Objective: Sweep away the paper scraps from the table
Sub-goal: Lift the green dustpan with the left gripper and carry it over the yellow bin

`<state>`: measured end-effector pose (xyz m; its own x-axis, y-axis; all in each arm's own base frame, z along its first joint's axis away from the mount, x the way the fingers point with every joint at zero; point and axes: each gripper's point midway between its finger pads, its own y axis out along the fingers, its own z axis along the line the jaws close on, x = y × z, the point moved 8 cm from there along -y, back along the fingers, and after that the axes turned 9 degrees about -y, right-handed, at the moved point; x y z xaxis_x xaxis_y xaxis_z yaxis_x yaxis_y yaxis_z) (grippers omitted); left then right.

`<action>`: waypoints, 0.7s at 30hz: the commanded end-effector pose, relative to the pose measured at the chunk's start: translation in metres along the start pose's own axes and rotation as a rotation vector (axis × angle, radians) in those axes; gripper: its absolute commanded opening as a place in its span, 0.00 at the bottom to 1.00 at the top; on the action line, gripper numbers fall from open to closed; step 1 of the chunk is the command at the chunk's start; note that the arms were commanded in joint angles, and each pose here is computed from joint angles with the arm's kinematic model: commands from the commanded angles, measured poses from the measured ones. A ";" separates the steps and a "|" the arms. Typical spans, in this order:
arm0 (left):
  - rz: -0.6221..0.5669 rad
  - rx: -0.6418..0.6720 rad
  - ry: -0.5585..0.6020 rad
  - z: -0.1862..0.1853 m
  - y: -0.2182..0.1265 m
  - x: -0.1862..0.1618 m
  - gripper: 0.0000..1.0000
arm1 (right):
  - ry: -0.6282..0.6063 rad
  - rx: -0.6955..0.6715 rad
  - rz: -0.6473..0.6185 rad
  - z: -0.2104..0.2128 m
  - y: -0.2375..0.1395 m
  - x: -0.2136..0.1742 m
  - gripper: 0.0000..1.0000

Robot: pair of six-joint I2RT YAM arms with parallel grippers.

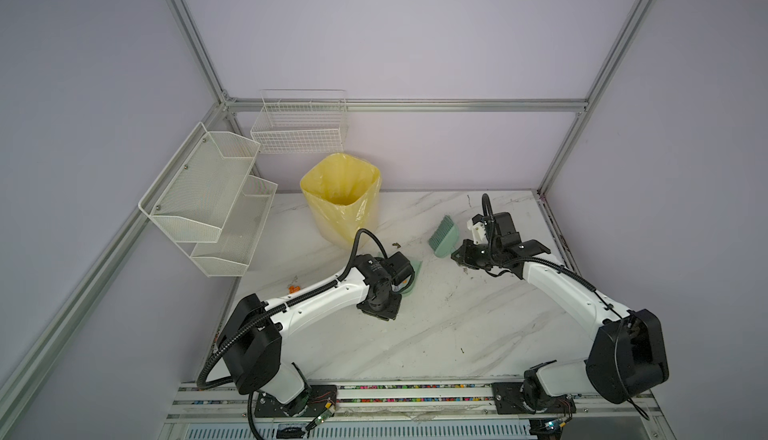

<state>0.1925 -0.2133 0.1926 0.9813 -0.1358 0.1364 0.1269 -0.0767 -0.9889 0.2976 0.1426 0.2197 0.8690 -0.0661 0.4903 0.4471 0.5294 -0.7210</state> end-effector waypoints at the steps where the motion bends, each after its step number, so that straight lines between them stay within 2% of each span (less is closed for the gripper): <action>1: -0.081 -0.073 -0.024 -0.007 -0.037 0.012 0.00 | 0.007 -0.001 -0.051 -0.002 -0.001 0.004 0.00; 10: -0.151 -0.107 -0.014 -0.018 -0.061 0.030 0.00 | 0.032 0.022 -0.020 -0.010 0.015 -0.004 0.00; 21: -0.184 -0.114 0.009 -0.033 -0.087 0.054 0.00 | 0.035 0.020 -0.014 -0.015 0.014 -0.015 0.00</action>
<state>0.2221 -0.2455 0.2593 0.9591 -0.1215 0.2556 0.2316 -0.1825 -0.9556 0.2930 0.1399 0.1860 0.8890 -0.0854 0.4498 0.4229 0.5298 -0.7352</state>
